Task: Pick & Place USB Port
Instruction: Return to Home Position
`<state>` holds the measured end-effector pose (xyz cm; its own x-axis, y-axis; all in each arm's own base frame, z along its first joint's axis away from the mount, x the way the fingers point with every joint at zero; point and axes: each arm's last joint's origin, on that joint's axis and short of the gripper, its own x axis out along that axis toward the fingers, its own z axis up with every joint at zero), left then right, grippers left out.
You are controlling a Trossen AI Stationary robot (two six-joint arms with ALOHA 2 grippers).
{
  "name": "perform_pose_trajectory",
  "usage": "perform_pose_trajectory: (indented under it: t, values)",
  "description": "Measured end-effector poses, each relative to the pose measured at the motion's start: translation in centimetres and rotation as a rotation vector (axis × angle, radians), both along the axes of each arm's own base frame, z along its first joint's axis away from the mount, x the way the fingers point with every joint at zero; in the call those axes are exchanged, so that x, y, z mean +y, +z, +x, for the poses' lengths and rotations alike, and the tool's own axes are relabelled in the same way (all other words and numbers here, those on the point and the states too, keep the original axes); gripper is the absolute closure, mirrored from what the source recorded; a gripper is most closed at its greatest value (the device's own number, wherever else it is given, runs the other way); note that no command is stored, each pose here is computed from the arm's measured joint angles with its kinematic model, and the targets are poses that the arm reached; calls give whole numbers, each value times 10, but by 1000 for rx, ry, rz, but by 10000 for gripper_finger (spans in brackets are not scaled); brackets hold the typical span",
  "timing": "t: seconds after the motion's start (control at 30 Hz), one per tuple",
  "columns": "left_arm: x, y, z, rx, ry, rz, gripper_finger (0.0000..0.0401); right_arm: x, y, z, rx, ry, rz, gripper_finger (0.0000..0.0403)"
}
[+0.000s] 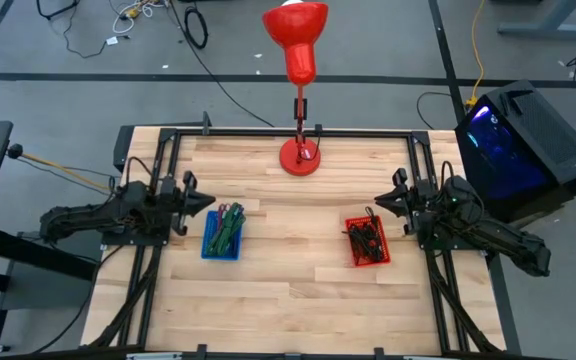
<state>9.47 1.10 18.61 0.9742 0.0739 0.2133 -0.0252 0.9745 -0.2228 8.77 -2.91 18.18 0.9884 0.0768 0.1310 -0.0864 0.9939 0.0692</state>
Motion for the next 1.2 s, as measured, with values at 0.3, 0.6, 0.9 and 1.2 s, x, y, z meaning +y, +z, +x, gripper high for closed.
perform_pose_trajectory:
  t: [0.3, 0.6, 0.9, 1.2]
  values:
    - [-1, 0, 0, 1, -28, -32, 387, 0, 0, 0, 0, 0, 2, 356]
    - [-1, 0, 0, 1, -28, -31, 387, 0, 0, 0, 0, 0, 4, 356]
    - [-1, 0, 0, 1, -28, -31, 387, 0, 0, 0, 0, 0, 3, 356]
    - [-1, 0, 0, 1, -28, -31, 387, 0, 0, 0, -1, 0, 3, 356]
